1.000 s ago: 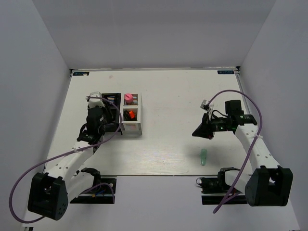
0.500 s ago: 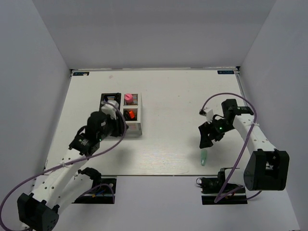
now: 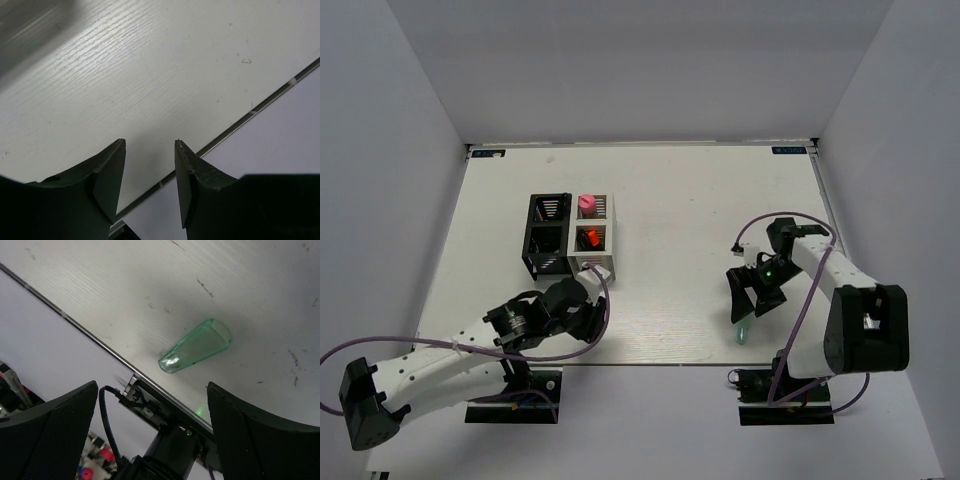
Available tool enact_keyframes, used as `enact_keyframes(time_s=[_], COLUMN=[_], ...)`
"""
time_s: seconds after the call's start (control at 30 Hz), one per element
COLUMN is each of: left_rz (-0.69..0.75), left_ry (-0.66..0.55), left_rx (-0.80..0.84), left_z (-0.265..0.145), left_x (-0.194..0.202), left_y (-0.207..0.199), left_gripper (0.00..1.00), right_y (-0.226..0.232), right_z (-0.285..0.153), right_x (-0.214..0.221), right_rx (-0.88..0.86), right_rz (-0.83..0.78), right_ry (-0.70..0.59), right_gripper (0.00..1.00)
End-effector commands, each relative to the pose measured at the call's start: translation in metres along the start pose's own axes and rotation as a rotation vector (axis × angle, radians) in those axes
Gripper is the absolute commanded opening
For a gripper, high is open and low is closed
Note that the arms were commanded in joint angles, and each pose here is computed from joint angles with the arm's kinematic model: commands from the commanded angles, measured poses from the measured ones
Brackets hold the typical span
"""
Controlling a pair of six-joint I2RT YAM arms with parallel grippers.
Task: Sort the stationery into containers
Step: Pick up the stationery from the corner of the board.
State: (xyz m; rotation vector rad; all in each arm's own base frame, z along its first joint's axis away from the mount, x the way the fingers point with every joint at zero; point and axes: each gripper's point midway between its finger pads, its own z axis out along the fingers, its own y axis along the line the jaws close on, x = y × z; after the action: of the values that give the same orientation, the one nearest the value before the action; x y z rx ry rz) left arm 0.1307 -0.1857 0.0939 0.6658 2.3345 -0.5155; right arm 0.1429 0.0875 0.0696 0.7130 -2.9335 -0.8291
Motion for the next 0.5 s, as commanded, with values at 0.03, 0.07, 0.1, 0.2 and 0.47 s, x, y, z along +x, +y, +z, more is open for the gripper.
enact_keyframes(time_s=[0.03, 0.07, 0.1, 0.2, 0.47], left_rz=[0.026, 0.023, 0.027, 0.024, 0.008], left_ry=[-0.042, -0.039, -0.039, -0.064, -0.122], left_rx=[-0.063, -0.065, -0.062, -0.049, -0.021], left_z=[-0.002, -0.002, -0.003, -0.005, -0.015], left_x=[-0.003, -0.002, 0.001, -0.002, -0.01], left_y=[0.003, 0.004, 0.003, 0.001, -0.001], left_gripper=[0.55, 0.55, 0.55, 0.55, 0.56], right_y=[-0.018, -0.019, -0.02, -0.027, -0.026], right_z=[0.011, 0.011, 0.012, 0.014, 0.032], right_x=[0.008, 0.009, 0.009, 0.01, 0.01], right_rx=[0.109, 0.13, 0.146, 0.205, 0.208], right_rz=[0.145, 0.135, 0.15, 0.177, 0.272], right_ry=[0.081, 0.091, 0.093, 0.122, 0.249], right_gripper=[0.91, 0.91, 0.91, 0.91, 0.91])
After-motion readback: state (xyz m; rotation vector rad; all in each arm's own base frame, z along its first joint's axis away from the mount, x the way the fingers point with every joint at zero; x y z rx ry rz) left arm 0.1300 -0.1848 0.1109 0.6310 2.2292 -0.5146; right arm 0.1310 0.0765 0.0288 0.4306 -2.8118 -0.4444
